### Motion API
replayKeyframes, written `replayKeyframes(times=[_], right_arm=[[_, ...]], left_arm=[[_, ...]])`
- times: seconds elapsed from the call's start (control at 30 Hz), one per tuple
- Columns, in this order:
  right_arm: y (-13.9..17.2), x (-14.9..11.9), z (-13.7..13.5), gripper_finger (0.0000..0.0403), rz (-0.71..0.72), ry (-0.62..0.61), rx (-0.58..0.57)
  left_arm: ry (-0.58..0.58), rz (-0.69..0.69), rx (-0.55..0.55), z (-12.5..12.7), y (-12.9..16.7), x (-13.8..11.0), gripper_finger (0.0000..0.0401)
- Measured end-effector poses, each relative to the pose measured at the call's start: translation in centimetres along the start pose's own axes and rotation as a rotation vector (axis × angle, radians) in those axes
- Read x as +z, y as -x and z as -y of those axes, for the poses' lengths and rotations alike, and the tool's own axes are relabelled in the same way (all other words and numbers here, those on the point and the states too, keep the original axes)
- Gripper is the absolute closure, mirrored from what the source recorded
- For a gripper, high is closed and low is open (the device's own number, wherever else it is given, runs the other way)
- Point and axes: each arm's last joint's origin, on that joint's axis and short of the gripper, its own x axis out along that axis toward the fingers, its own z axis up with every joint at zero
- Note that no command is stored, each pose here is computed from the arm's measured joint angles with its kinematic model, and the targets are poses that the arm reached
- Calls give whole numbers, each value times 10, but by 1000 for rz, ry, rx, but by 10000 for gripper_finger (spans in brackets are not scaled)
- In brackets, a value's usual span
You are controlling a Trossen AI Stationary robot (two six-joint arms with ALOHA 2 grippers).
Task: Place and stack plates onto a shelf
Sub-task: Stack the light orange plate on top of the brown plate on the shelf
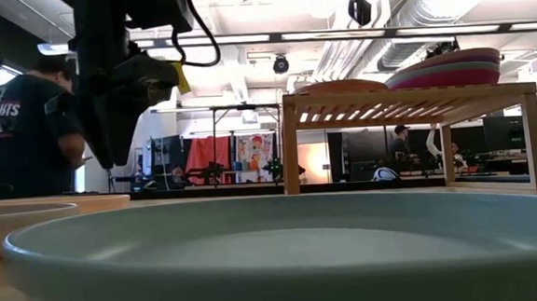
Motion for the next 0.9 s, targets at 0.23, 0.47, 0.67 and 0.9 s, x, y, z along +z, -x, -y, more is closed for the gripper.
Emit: replayKeyframes(times=[0.23, 0.47, 0.67, 0.9], right_arm=[[-4, -12, -8, 318, -32, 1, -73], [-7, -18, -16, 318, -44, 13, -90], [-8, -20, -19, 318, -45, -9, -88], [-8, -20, -19, 318, -45, -33, -89]], left_arm=[[30, 0, 15, -3, -13, -14, 298], [51, 6, 3, -6, -28, -25, 298], [53, 18, -28, -7, -37, -32, 298], [42, 9, 13, -18, -47, -37, 303]])
